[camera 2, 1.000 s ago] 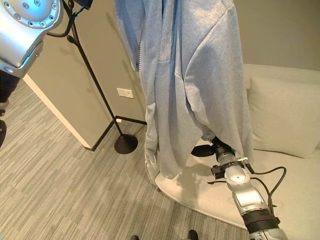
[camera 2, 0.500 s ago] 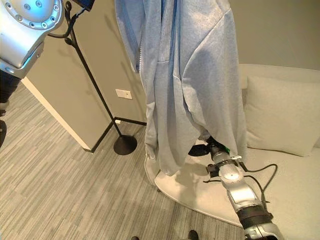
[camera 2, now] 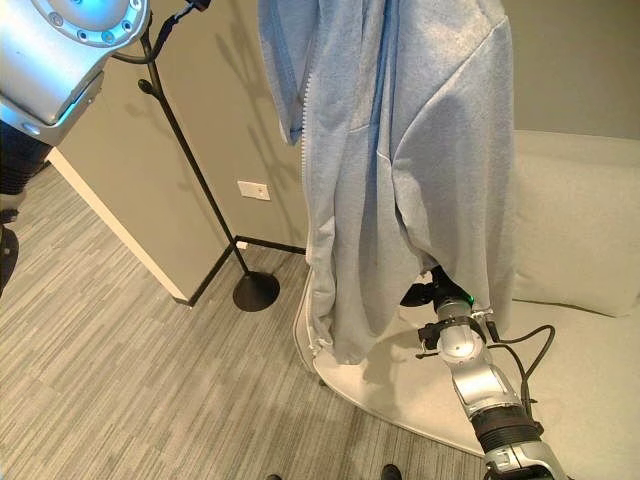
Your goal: Hang the clothes on the sofa on the clothes rack.
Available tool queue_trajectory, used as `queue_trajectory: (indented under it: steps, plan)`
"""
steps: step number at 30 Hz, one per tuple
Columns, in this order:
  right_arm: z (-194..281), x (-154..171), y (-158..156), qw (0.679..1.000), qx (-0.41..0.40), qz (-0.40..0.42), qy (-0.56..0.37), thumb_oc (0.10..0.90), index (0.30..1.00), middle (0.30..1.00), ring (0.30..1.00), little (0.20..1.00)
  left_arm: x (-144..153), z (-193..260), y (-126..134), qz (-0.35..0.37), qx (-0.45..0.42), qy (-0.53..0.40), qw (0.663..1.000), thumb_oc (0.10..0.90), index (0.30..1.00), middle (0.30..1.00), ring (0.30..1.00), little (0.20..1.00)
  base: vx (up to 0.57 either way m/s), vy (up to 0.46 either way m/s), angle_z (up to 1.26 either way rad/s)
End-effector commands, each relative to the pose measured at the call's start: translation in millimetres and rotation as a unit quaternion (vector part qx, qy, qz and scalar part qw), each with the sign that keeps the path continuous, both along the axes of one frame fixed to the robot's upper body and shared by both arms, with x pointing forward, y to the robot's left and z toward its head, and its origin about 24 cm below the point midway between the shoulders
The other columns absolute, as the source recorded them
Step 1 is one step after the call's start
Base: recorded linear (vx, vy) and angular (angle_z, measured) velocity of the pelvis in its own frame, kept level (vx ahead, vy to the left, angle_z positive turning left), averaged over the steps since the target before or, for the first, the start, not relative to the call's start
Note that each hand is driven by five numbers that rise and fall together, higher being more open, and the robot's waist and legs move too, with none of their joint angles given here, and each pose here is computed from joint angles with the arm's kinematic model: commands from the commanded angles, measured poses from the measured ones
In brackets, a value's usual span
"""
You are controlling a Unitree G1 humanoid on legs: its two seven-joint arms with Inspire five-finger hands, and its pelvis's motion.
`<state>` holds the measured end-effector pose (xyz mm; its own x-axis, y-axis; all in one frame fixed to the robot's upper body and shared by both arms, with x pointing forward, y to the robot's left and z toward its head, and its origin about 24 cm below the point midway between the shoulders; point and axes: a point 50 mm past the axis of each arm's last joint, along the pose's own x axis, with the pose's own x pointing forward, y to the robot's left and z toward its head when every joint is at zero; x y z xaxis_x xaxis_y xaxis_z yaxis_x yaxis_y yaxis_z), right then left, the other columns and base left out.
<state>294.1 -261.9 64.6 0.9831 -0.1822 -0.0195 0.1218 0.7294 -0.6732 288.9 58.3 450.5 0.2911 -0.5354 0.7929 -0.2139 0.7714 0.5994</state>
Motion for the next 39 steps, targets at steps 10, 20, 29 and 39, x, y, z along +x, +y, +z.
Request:
queue_trajectory:
  steps: [10, 20, 29, 39]
  plan:
    - [34.2, 40.2, 27.5, 0.995, 0.058, 0.041, -0.070, 0.800, 0.900, 0.900, 0.900, 0.900, -25.3, 61.0, 17.8, -0.010, -0.126, -0.068, 0.990, 0.400, 0.300, 0.300, 0.300, 0.300, 0.00, 0.000, 0.00]
    - [27.7, 84.1, 67.4, 0.990, 0.138, 0.018, -0.020, 0.400, 0.300, 0.300, 0.300, 0.300, -25.1, 57.9, -2.2, -0.101, -0.176, -0.020, 0.979, 0.400, 0.300, 0.300, 0.300, 0.300, 0.00, 0.008, 0.01]
    - [41.8, 91.2, 86.3, 0.986, 0.155, 0.055, -0.031, 0.400, 0.300, 0.300, 0.300, 0.300, -27.1, 61.4, -7.1, -0.102, -0.176, -0.021, 0.979, 0.400, 0.300, 0.300, 0.300, 0.300, 0.00, 0.013, 0.05]
    - [46.3, 51.5, 56.0, 0.983, 0.127, 0.103, -0.077, 0.400, 0.300, 0.300, 0.300, 0.300, -16.2, 60.4, 41.2, 0.019, -0.173, -0.060, 0.983, 0.400, 0.300, 0.300, 0.300, 0.300, 0.00, -0.014, -0.01]
